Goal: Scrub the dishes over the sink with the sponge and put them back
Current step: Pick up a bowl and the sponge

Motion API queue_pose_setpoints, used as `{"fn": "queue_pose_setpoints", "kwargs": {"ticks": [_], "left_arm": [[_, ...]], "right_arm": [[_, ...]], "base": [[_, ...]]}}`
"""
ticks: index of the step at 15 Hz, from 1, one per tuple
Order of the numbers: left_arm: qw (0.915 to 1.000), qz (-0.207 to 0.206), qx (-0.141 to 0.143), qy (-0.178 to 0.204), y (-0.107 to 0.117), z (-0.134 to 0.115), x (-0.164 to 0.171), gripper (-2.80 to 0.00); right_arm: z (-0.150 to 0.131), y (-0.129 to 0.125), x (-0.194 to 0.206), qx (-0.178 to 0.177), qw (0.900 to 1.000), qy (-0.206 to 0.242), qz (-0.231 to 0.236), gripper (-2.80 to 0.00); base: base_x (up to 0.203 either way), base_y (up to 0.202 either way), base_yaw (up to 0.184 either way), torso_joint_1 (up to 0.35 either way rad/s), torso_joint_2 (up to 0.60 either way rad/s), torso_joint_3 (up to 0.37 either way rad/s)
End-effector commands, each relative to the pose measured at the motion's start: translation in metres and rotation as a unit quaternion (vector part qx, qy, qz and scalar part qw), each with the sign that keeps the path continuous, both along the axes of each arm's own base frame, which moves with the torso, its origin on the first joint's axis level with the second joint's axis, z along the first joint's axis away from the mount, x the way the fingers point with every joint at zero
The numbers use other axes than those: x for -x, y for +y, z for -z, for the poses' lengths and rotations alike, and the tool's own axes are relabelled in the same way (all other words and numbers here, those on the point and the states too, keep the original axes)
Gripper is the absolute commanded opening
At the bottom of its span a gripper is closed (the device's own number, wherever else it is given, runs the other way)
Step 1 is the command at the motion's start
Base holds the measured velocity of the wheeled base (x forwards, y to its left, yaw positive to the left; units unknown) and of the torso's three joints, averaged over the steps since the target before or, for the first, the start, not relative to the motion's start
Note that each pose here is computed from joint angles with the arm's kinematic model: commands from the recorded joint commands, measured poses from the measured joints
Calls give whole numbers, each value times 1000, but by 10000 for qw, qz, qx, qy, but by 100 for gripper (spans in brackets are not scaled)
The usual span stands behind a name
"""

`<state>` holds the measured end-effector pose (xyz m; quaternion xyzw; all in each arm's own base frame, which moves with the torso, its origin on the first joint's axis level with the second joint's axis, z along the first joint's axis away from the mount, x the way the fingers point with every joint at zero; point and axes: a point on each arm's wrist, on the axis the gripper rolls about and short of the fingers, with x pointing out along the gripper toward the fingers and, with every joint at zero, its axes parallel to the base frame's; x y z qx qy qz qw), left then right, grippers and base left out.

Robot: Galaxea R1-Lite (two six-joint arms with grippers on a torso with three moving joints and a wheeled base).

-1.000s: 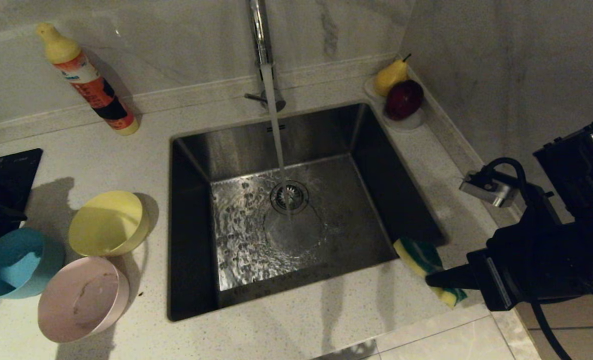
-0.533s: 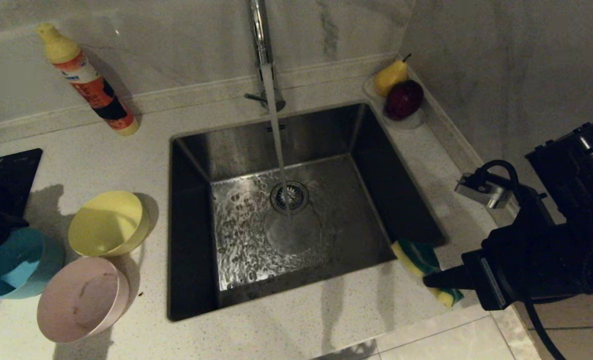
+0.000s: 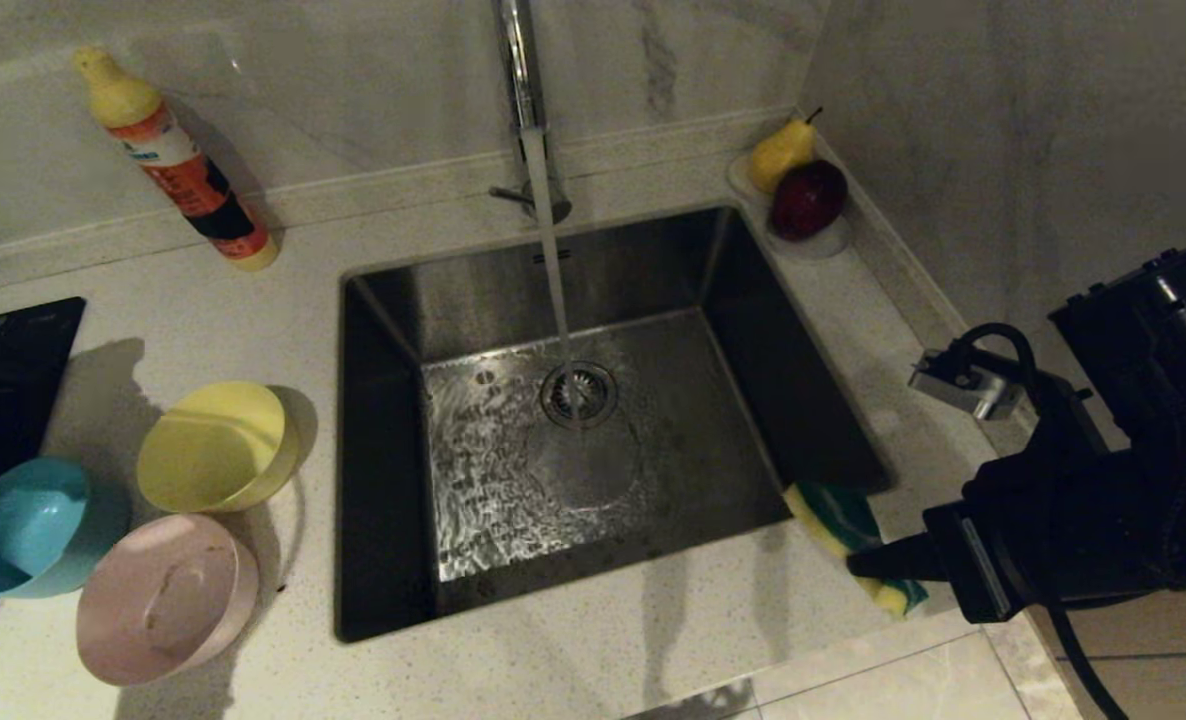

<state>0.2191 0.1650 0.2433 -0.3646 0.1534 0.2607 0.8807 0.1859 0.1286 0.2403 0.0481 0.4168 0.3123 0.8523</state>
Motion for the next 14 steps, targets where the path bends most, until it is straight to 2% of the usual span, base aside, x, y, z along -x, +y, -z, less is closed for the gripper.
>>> {"fn": "queue_pose_setpoints", "kwargs": {"ticks": [1,3,4,7,12,14], "left_arm": [[9999,64,-14,79,-9,-15,12,0],[9967,393,-198,685,-12,-1,16,0],[9945,402,-166,949,-8,8,21,0],[9892,502,-67,1379,-8,26,28,0],[9826,581,235,1746,-7,54,27,0],[9837,562,235,1693,-4,63,25,0]], "right_arm": [[1,1,0,3,10000,26,-4,-280],[2,0,0,16,10000,45,-3,-280],[3,0,0,24,10000,57,-3,-280],[6,2,-3,61,9999,114,-5,-280],[5,3,-4,58,9999,109,-3,-280],[6,3,-5,67,9999,123,-9,-280]], "base": [[0,0,0,0,0,0],[0,0,0,0,0,0],[0,0,0,0,0,0],[0,0,0,0,0,0],[0,0,0,0,0,0],[0,0,0,0,0,0]]}}
